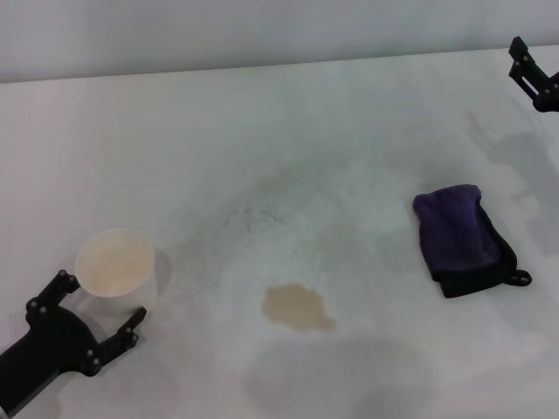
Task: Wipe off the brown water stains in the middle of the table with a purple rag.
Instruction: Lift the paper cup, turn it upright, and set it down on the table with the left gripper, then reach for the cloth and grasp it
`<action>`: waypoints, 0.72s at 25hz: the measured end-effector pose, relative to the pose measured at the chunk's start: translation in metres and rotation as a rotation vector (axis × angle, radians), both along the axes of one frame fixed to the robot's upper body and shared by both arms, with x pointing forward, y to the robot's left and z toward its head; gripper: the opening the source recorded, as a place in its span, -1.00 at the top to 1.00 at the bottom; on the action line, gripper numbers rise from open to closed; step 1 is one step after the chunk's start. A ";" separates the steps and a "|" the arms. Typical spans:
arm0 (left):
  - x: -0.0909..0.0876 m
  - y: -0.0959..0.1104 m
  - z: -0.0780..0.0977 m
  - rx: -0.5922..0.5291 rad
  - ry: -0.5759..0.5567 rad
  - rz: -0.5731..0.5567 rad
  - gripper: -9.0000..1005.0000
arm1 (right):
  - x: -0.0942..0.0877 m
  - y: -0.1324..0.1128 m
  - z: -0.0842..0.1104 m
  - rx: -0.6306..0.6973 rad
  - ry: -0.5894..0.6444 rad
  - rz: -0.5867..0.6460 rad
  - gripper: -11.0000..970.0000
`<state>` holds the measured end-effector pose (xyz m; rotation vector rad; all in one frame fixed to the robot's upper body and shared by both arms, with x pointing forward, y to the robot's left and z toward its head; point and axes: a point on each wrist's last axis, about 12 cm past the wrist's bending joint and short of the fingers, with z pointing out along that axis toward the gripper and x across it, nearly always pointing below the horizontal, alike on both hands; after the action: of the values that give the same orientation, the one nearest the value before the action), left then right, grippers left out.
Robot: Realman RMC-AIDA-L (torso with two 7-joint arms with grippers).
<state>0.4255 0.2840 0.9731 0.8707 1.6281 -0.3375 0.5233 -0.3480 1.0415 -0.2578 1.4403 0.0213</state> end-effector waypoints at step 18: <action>-0.034 0.017 0.003 -0.186 -0.030 0.240 -0.72 | -0.008 0.000 -0.003 0.009 0.002 0.019 -0.74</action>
<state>0.3916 0.3013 0.9763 0.5313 1.6242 -0.2998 0.5155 -0.3475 1.0388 -0.2642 1.4395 0.0439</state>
